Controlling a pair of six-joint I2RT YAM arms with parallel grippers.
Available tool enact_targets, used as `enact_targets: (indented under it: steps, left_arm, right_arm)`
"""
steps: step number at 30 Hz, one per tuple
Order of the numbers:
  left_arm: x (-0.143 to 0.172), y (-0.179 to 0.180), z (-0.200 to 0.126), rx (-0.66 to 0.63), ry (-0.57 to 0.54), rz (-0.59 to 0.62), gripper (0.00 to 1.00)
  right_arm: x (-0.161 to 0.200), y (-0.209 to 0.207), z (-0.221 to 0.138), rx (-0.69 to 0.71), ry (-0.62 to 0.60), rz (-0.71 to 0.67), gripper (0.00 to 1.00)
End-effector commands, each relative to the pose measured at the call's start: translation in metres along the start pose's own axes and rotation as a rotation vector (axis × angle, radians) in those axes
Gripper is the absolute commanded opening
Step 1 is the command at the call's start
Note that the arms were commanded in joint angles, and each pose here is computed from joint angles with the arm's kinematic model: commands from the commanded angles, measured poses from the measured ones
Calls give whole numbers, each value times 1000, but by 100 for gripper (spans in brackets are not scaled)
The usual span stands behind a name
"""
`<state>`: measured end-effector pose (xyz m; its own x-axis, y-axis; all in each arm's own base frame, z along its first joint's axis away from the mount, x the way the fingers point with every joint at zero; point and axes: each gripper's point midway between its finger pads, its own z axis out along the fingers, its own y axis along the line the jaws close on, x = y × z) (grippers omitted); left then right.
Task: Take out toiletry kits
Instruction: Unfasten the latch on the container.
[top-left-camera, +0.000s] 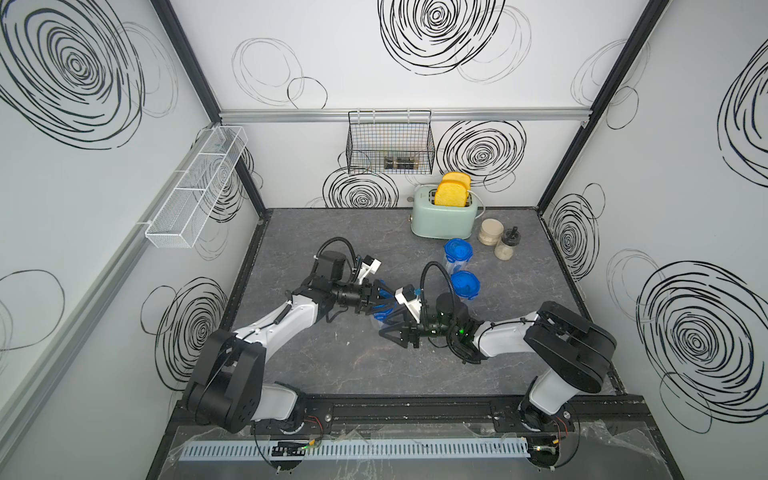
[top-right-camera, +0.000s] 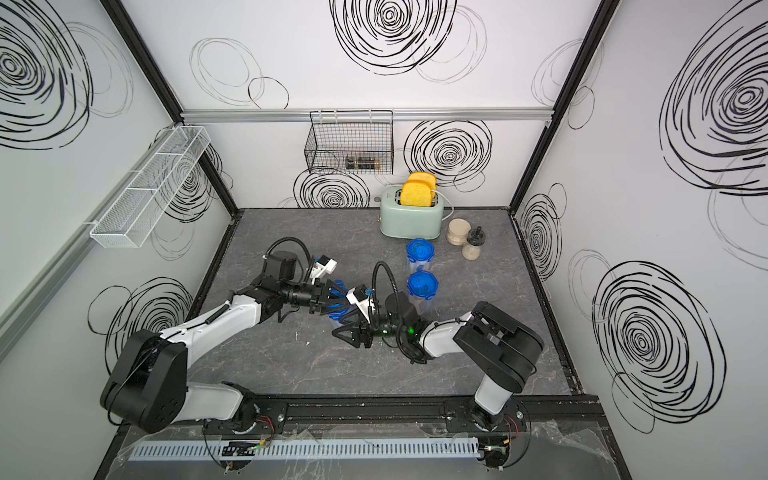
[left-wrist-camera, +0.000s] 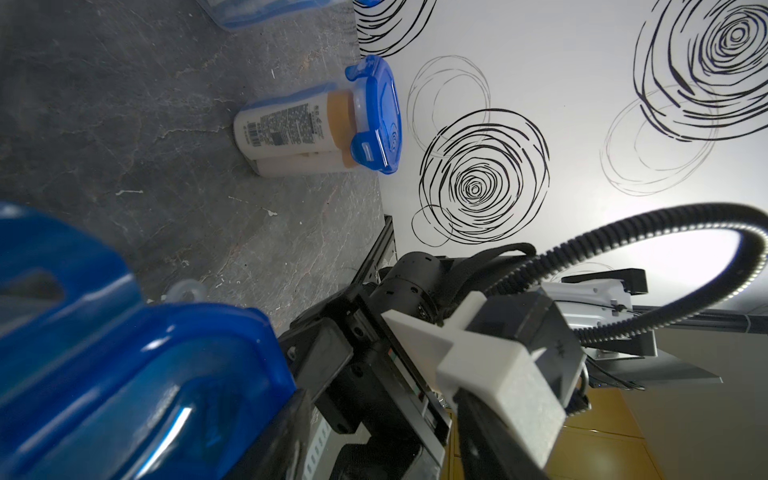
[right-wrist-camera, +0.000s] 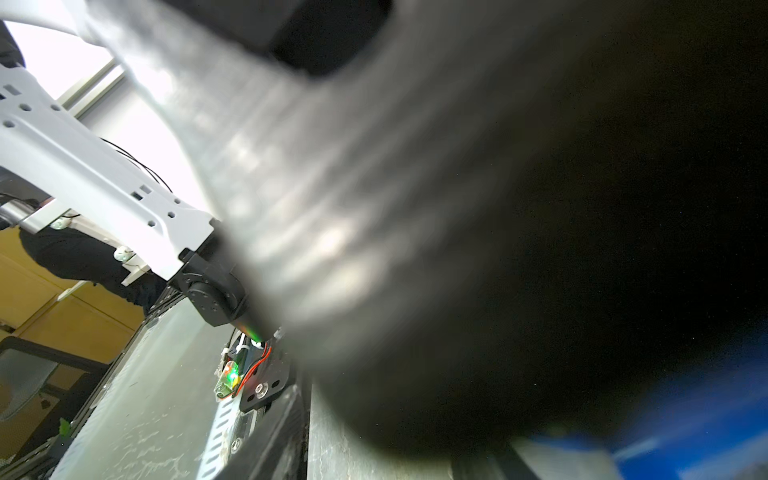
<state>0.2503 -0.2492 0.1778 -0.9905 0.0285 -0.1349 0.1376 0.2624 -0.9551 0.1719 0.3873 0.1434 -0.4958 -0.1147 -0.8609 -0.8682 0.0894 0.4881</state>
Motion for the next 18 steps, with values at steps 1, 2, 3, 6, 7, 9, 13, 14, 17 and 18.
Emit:
enact_targets:
  steps: [1,2,3,6,7,9,13,14,17,18]
  left_arm:
    - [9,79,3,-238,-57,-168,61]
    - [9,79,3,-239,-58,-168,61]
    - [9,80,3,-240,-59,-167,61]
    - [10,81,3,-244,-58,-171,61]
    - [10,81,3,-245,-59,-171,61]
    - [11,81,4,-247,-56,-168,61]
    - [11,81,5,-250,-56,-169,61]
    - [11,81,5,-249,-56,-169,61]
    - [9,77,5,-241,-60,-156,61]
    - [7,74,5,-235,-62,-147,61]
  right_arm:
    - [-30,69,3,-284,-80,-236,57]
    - [-30,70,3,-289,-81,-238,57]
    - [-29,71,2,-293,-80,-239,57]
    - [-28,73,2,-303,-79,-243,57]
    - [-29,75,1,-307,-83,-248,57]
    - [-29,76,1,-314,-84,-254,57]
    - [-26,75,3,-318,-59,-251,57]
    - [-24,75,4,-318,-51,-251,57]
    - [-18,76,0,-317,-38,-250,57]
    - [-16,75,-1,-316,-28,-242,57]
